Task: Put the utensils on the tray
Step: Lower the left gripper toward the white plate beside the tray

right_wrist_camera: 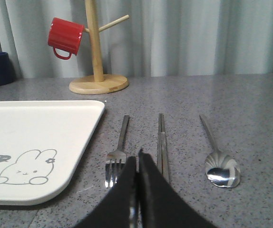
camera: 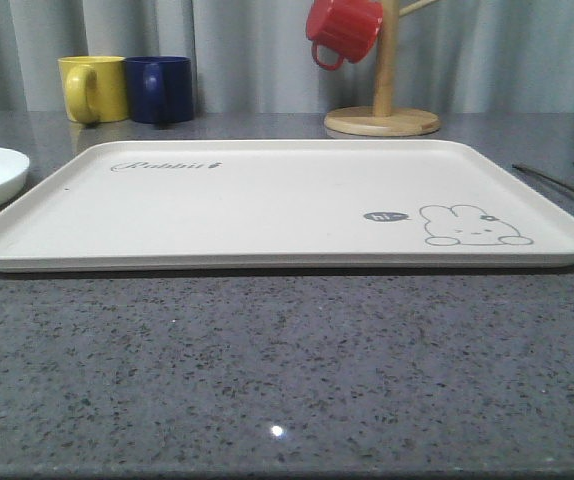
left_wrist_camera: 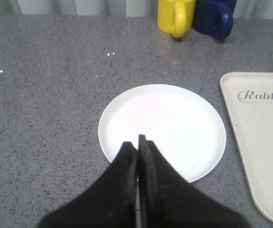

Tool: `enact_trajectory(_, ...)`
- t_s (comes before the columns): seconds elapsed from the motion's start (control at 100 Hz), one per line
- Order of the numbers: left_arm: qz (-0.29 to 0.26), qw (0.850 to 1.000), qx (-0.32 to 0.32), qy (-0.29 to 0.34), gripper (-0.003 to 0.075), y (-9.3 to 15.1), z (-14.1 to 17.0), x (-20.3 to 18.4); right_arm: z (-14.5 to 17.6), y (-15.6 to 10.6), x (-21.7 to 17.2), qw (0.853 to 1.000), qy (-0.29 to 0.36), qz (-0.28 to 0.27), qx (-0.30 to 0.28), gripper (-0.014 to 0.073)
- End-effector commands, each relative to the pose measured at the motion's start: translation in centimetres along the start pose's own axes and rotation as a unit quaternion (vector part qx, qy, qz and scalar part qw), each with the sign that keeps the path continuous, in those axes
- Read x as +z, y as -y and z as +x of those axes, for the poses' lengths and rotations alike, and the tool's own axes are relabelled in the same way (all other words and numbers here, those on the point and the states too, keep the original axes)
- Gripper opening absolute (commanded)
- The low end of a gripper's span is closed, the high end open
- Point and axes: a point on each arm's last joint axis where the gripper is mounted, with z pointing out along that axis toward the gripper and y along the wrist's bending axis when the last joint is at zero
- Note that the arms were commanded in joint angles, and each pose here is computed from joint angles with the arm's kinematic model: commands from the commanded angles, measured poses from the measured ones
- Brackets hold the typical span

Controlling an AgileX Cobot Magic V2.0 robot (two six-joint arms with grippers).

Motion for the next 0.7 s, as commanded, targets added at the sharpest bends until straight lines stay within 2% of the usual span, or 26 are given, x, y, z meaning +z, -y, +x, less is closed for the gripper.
enact_trajectory(0.0,0.005,1.0,0.0,0.008,-0.0019,0.4,-2.2,0.9,-0.9,-0.1,-0.2,0.999,0.052,-0.003,-0.006,-0.0069)
enact_trajectory(0.31,-0.002,0.999,0.005,-0.053,-0.0015,0.7,-2.0,4.1,-0.9,-0.1,-0.2,0.999,0.052,-0.003,-0.006,-0.0069)
enact_trajectory(0.37,-0.004,0.998,0.006,-0.064,0.0007,0.6,-1.9,4.2,-0.9,-0.1,-0.2,0.999,0.052,-0.003,-0.006,-0.0069)
enact_trajectory(0.46,-0.007,0.997,0.006,-0.077,0.0119,0.6,-1.7,4.3,-0.9,-0.1,-0.2,0.999,0.052,-0.003,-0.006,-0.0069)
enact_trajectory(0.63,-0.009,0.996,0.006,-0.089,0.0481,0.6,-1.4,4.3,-0.9,-0.1,-0.2,0.999,0.052,-0.003,-0.006,-0.0069)
enact_trajectory(0.69,-0.009,0.996,0.005,-0.09,0.0538,0.6,-1.4,4.3,-0.9,-0.1,-0.2,0.999,0.052,-0.003,-0.006,-0.0069)
